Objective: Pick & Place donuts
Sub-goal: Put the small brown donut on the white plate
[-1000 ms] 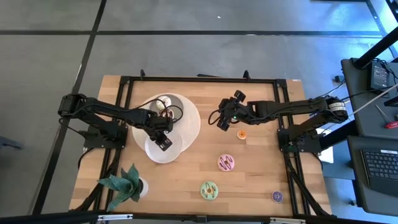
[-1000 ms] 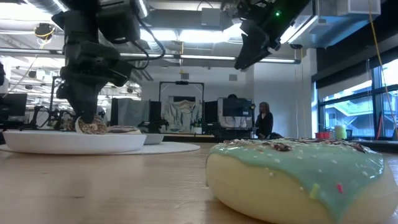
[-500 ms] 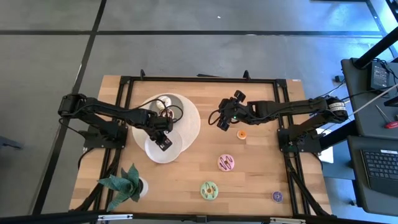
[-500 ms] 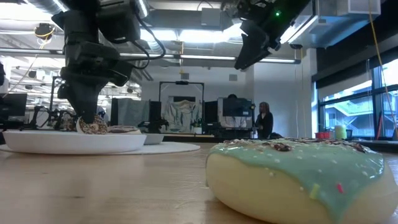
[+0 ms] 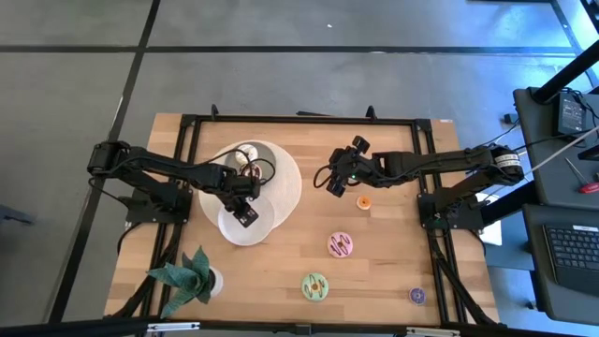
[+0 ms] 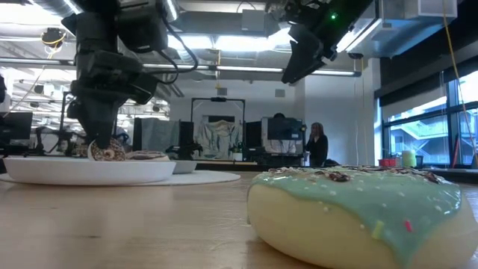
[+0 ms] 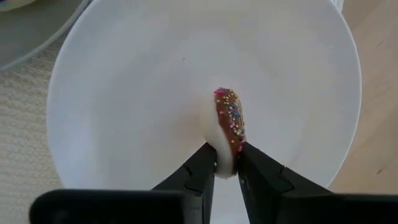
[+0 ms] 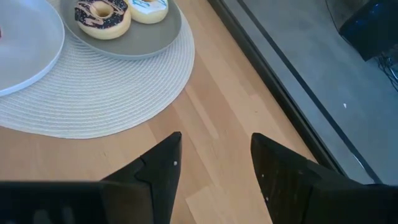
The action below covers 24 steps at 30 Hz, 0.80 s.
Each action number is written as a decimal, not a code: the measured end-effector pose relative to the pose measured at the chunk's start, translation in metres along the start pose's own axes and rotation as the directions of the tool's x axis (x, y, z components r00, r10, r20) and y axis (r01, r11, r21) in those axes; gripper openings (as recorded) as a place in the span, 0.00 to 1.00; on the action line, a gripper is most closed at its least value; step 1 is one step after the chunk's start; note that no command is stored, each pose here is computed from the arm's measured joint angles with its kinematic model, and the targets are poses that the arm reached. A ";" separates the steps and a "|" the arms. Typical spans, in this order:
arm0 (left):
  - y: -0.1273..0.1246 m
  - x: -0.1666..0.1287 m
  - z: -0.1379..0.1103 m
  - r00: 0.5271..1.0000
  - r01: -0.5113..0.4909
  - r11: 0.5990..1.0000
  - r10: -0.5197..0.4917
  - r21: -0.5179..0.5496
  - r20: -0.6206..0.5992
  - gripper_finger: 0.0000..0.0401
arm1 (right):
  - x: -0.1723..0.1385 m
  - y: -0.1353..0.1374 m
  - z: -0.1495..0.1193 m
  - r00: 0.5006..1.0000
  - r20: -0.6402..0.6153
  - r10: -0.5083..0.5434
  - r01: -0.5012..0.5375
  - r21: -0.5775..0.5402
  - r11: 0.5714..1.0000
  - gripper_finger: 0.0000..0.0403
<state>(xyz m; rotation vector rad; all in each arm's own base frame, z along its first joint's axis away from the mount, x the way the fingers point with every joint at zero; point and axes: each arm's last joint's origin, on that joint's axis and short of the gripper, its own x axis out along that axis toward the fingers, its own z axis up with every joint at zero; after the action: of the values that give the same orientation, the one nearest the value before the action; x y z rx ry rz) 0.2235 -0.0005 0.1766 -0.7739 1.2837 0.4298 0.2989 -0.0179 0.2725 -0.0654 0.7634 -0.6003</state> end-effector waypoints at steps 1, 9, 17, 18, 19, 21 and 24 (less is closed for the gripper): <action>0.000 0.000 0.000 1.000 -0.002 1.000 0.002 0.000 -0.001 0.17 | 0.000 0.000 0.000 1.000 0.000 0.000 0.000 0.000 1.000 0.48; 0.000 0.000 0.000 1.000 -0.008 1.000 0.008 -0.002 0.002 0.25 | 0.000 0.000 0.000 1.000 -0.001 0.008 -0.008 0.000 1.000 0.48; 0.002 0.000 0.001 0.998 -0.052 0.999 0.052 -0.003 0.036 0.28 | 0.000 0.000 0.000 1.000 -0.001 0.008 -0.008 0.000 1.000 0.48; 0.002 0.000 0.001 0.998 -0.052 0.999 0.052 -0.003 0.035 0.28 | 0.000 0.000 0.000 1.000 -0.001 0.008 -0.008 0.001 1.000 0.48; 0.002 0.000 0.001 0.998 -0.053 0.999 0.053 -0.003 0.036 0.28 | 0.000 0.000 0.000 1.000 -0.001 0.008 -0.008 0.001 1.000 0.48; 0.002 0.000 0.001 0.997 -0.059 0.998 0.059 -0.003 0.042 0.27 | 0.000 0.000 0.000 1.000 -0.001 0.008 -0.008 0.001 1.000 0.48; 0.003 0.000 0.001 0.994 -0.086 0.996 0.086 -0.006 0.065 0.27 | 0.000 0.000 0.000 1.000 -0.001 0.008 -0.008 0.001 1.000 0.48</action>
<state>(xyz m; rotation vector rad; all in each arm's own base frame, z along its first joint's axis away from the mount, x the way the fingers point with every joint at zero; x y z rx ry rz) 0.2220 0.0028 0.1759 -0.7031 1.2586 0.5225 0.2991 -0.0177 0.2724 -0.0610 0.7641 -0.5929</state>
